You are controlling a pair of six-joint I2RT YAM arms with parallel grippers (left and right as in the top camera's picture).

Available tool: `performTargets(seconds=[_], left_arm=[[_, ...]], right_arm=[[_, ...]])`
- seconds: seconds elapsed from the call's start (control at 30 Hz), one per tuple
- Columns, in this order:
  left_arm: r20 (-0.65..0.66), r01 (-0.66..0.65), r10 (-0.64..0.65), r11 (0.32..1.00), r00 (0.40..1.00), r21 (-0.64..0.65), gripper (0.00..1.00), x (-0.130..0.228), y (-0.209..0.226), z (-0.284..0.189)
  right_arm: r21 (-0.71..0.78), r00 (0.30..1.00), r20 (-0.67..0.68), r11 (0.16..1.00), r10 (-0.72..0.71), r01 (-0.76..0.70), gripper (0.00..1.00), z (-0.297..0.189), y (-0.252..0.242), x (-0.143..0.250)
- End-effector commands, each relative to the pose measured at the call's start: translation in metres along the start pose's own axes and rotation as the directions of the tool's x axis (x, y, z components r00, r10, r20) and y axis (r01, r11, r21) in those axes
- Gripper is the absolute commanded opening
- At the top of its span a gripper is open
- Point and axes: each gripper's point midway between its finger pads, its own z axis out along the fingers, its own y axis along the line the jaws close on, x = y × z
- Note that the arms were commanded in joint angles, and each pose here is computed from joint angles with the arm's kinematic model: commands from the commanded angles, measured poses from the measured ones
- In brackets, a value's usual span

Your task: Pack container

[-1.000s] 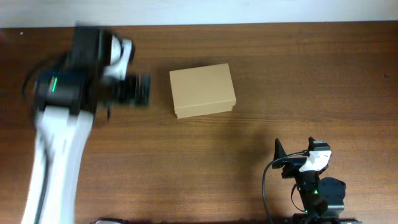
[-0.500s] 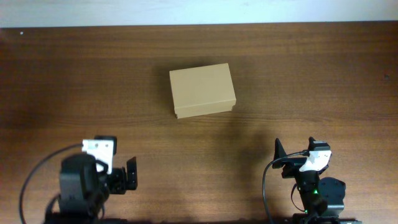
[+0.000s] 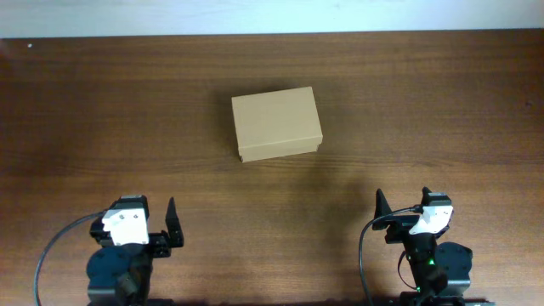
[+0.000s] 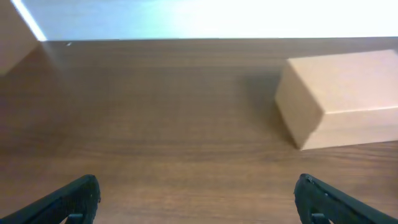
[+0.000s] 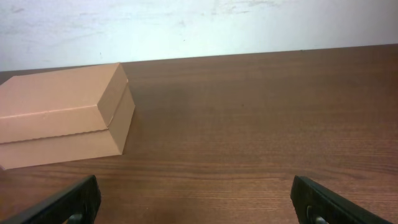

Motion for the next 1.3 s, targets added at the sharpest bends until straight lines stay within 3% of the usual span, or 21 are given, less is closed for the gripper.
performTargets(seconds=[0.0, 0.23, 0.4, 1.27], left_arm=[[-0.028, -0.009, 0.008, 0.999, 1.0, -0.043, 1.0, 0.027, 0.007, 0.011], [0.09, 0.008, -0.004, 0.999, 0.996, -0.042, 1.0, 0.048, 0.004, 0.036], [0.183, 0.021, -0.013, 0.999, 0.983, -0.042, 1.0, 0.034, 0.004, 0.039], [0.16, 0.017, -0.011, 0.999, 0.987, -0.041, 1.0, 0.042, 0.004, 0.042]], right_arm=[[0.003, 1.0, 0.002, 1.0, 0.004, -0.004, 0.99, 0.001, 0.0, 0.002], [0.003, 1.0, 0.002, 1.0, 0.004, -0.004, 0.99, 0.001, 0.0, 0.002], [0.003, 1.0, 0.002, 1.0, 0.004, -0.004, 0.99, 0.001, 0.0, 0.002], [0.003, 1.0, 0.002, 1.0, 0.004, -0.004, 0.99, 0.001, 0.0, 0.002]])
